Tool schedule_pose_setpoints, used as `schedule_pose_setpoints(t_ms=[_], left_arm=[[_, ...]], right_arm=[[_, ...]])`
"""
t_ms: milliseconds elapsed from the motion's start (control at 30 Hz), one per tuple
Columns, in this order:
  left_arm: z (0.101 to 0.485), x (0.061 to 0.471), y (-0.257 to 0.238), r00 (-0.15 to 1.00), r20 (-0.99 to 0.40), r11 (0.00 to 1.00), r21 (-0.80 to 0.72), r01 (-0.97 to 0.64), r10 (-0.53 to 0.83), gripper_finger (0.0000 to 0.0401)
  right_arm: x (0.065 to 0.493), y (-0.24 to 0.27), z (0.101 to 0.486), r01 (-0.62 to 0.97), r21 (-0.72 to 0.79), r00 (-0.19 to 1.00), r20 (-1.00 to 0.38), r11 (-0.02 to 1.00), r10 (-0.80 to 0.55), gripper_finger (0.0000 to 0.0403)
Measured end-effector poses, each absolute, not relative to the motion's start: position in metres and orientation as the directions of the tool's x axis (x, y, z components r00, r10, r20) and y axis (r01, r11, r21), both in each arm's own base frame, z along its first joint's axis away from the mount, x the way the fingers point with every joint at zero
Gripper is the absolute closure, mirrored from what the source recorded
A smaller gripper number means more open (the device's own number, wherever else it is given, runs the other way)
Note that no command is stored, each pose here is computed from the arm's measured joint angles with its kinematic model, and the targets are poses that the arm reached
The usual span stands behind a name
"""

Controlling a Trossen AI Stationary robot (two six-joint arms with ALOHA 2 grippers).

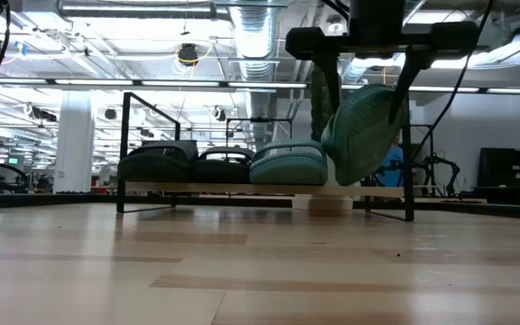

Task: Pick and place slides into the shelf
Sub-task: Put the green slipper on the shelf, then return to Home Position

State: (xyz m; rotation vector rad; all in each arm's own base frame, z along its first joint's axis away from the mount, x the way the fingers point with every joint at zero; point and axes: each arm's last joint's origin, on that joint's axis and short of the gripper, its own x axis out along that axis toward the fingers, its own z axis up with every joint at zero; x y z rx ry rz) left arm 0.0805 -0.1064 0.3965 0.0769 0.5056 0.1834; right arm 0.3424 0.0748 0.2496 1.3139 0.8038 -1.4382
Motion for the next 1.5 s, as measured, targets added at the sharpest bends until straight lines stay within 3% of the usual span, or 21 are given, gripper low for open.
schedule_pose_setpoints(t_ms=[333, 667, 1067, 1133, 1200, 1333, 1433, 1500], left_arm=[[0.396, 0.081, -0.107, 0.857, -0.480, 0.982, 0.112, -0.152, 0.188, 0.0358], [0.396, 0.081, -0.107, 0.852, -0.491, 0.984, 0.102, -0.148, 0.179, 0.0358], [0.396, 0.081, -0.108, 0.854, -0.489, 0.984, 0.110, -0.141, 0.177, 0.0358], [0.397, 0.081, -0.107, 0.857, -0.483, 0.983, 0.129, -0.134, 0.180, 0.0358], [0.399, 0.079, -0.103, 0.868, -0.459, 0.981, 0.128, -0.147, 0.190, 0.0358], [0.411, 0.067, -0.079, 0.909, -0.370, 0.981, 0.056, -0.185, 0.193, 0.0358], [0.420, 0.054, -0.058, 0.943, -0.283, 0.982, -0.016, -0.190, 0.178, 0.0358], [0.424, 0.046, -0.043, 0.960, -0.217, 0.981, -0.042, -0.190, 0.177, 0.0358]], right_arm=[[0.342, 0.074, 0.262, 0.951, 0.124, 0.063, -0.975, -0.284, -0.214, 0.0132], [0.328, 0.072, 0.266, 0.961, -0.016, -0.078, -0.973, -0.275, -0.215, 0.0132], [0.317, 0.073, 0.273, 0.976, -0.067, -0.120, -0.960, -0.209, -0.252, 0.0132], [0.312, 0.077, 0.282, 0.988, -0.024, -0.071, -0.947, -0.154, -0.312, 0.0132], [0.306, 0.083, 0.295, 0.995, 0.082, 0.052, -0.904, -0.054, -0.425, 0.0133], [0.289, 0.101, 0.335, 0.921, 0.278, 0.390, -0.676, 0.274, -0.625, 0.0139], [0.270, 0.114, 0.365, 0.833, 0.273, 0.552, -0.458, 0.481, -0.697, 0.0153], [0.253, 0.117, 0.381, 0.803, 0.238, 0.596, -0.354, 0.547, -0.721, 0.0168]])
